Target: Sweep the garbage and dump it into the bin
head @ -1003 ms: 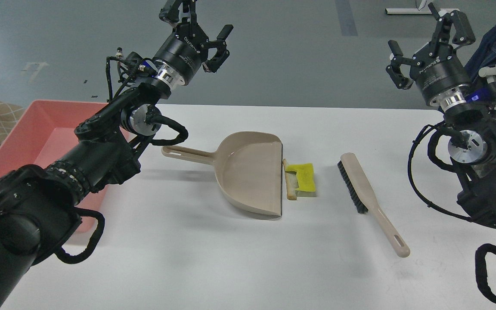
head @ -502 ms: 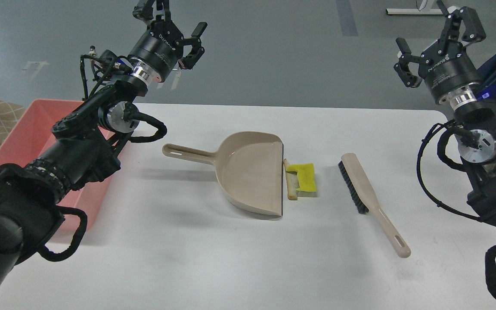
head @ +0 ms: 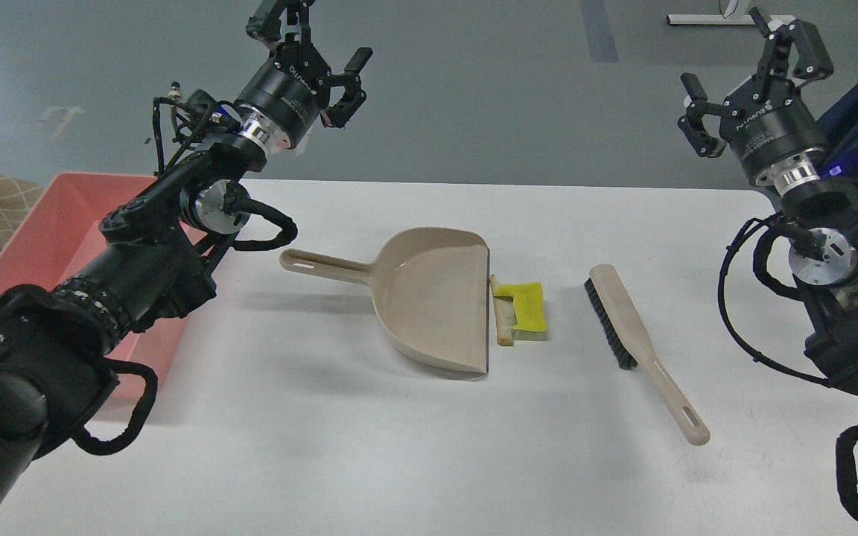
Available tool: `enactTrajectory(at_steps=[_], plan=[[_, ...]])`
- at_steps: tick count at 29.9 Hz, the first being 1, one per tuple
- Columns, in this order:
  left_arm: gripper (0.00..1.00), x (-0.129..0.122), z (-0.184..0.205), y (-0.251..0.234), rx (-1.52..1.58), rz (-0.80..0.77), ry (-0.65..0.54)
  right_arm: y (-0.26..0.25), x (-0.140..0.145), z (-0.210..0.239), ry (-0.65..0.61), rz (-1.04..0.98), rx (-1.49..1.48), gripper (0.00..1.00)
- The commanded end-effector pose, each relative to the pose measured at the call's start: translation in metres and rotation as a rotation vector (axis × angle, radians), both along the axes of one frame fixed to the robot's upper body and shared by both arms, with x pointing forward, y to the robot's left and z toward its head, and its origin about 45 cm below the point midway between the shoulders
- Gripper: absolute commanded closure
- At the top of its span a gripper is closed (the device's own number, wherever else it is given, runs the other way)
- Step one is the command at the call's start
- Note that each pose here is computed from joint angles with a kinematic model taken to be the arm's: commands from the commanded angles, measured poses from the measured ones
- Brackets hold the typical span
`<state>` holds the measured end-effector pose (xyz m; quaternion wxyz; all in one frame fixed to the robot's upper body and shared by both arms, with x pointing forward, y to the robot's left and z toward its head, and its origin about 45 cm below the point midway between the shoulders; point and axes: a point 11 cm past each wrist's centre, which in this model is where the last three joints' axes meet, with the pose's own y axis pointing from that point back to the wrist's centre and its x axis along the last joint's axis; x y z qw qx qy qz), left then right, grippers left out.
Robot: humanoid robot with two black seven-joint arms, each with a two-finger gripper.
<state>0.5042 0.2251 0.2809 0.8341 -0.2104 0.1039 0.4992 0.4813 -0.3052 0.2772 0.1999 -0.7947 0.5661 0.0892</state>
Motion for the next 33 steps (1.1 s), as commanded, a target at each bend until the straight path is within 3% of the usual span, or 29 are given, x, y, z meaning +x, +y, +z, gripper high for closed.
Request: enactTrajectory(at_steps=[1,33], plan=[[0.02,-0.003,-0.006,-0.006,0.025,-0.024,0.009,-0.002,-0.003,-0.006,0.009,-0.004,0.002,0.00],[0.02,-0.007,0.007,-0.031,0.094,-0.060,-0.033,0.004,-0.007,-0.014,0.024,0.010,-0.014,0.00]])
